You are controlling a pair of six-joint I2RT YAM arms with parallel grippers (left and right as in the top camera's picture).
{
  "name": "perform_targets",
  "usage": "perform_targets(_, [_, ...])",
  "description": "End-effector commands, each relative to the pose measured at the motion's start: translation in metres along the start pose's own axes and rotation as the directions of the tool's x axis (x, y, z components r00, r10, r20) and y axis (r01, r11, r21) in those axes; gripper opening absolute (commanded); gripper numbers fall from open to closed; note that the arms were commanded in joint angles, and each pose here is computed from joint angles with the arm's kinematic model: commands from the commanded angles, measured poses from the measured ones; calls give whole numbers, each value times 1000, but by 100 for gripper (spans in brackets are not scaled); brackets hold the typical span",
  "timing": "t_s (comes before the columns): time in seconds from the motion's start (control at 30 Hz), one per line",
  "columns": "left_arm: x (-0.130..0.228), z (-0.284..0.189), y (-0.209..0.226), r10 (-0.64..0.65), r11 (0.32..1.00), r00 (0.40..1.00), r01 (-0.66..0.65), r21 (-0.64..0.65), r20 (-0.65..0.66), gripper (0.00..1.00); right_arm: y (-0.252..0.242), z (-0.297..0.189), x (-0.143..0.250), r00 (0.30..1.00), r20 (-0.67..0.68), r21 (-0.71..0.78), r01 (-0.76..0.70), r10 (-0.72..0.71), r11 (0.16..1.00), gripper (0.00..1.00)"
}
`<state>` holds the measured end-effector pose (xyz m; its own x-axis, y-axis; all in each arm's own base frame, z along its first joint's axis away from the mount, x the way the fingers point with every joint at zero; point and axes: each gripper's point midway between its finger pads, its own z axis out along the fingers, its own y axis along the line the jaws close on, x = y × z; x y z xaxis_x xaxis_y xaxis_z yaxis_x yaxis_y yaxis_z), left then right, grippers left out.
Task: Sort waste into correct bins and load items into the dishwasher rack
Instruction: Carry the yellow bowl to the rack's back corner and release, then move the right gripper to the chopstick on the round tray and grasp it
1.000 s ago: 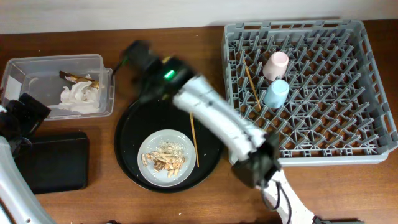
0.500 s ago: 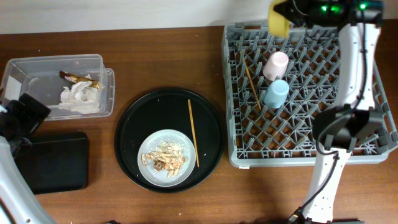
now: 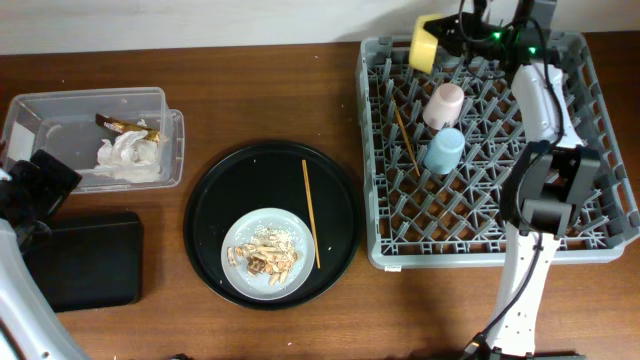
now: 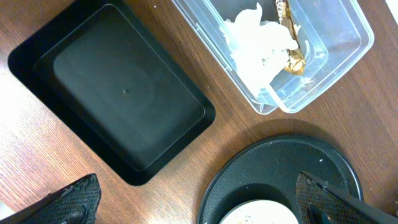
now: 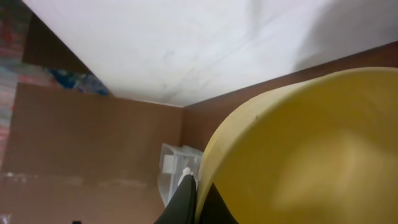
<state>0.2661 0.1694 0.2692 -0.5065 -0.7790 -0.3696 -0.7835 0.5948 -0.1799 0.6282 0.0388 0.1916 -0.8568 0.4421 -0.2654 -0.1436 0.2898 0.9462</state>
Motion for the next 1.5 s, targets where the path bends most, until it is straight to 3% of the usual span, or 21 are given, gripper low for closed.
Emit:
perform_targets(0.0, [-1,-1,1,-5,1000,1000,5,-3,4,99,-30,-23,-12,996,73,79,-50,45,996,6])
perform_targets(0.07, [-1,-1,1,-5,1000,1000,5,-4,4,99,-40,-40,-15,993,99,124,-74,62,990,17])
perform_targets(0.2, [-1,-1,1,-5,1000,1000,5,-3,4,99,-52,-102,-25,977,209,339,-118,48,933,18])
perform_targets(0.4, [-1,-1,1,-5,1000,1000,5,-3,4,99,24,-210,-38,918,353,614,-83,-179,785,23])
perform_targets(0.5, [-1,-1,1,-5,1000,1000,5,-4,4,99,56,-176,-31,922,266,614,62,-281,787,16])
perform_targets(0.6, [-1,-1,1,-5,1000,1000,5,-3,4,99,56,-103,-22,914,131,608,233,-385,759,11])
perform_targets(0.77, [-1,-1,1,-5,1000,1000,5,-3,4,99,-8,-28,-8,905,35,797,230,-423,558,8])
perform_targets(0.87, [-1,-1,1,-5,1000,1000,5,-3,4,99,-44,-2,7,913,-20,845,233,-408,481,7])
perform_targets(1.0, [-1,-1,1,-5,1000,1000,5,-3,4,99,-75,-36,7,927,-30,934,159,-373,319,7])
perform_targets(1.2, [-1,-1,1,-5,1000,1000,5,-3,4,99,-83,-97,10,957,21,976,44,-291,215,4])
perform_targets(1.37, [-1,-1,1,-5,1000,1000,5,-3,4,99,11,-131,2,915,98,961,15,-391,277,5])
perform_targets(1.4, [-1,-1,1,-5,1000,1000,5,-3,4,99,37,-127,11,917,95,940,46,-387,339,5])
perform_targets(1.47, [-1,-1,1,-5,1000,1000,5,-3,4,99,83,-100,54,949,0,818,181,-316,546,20])
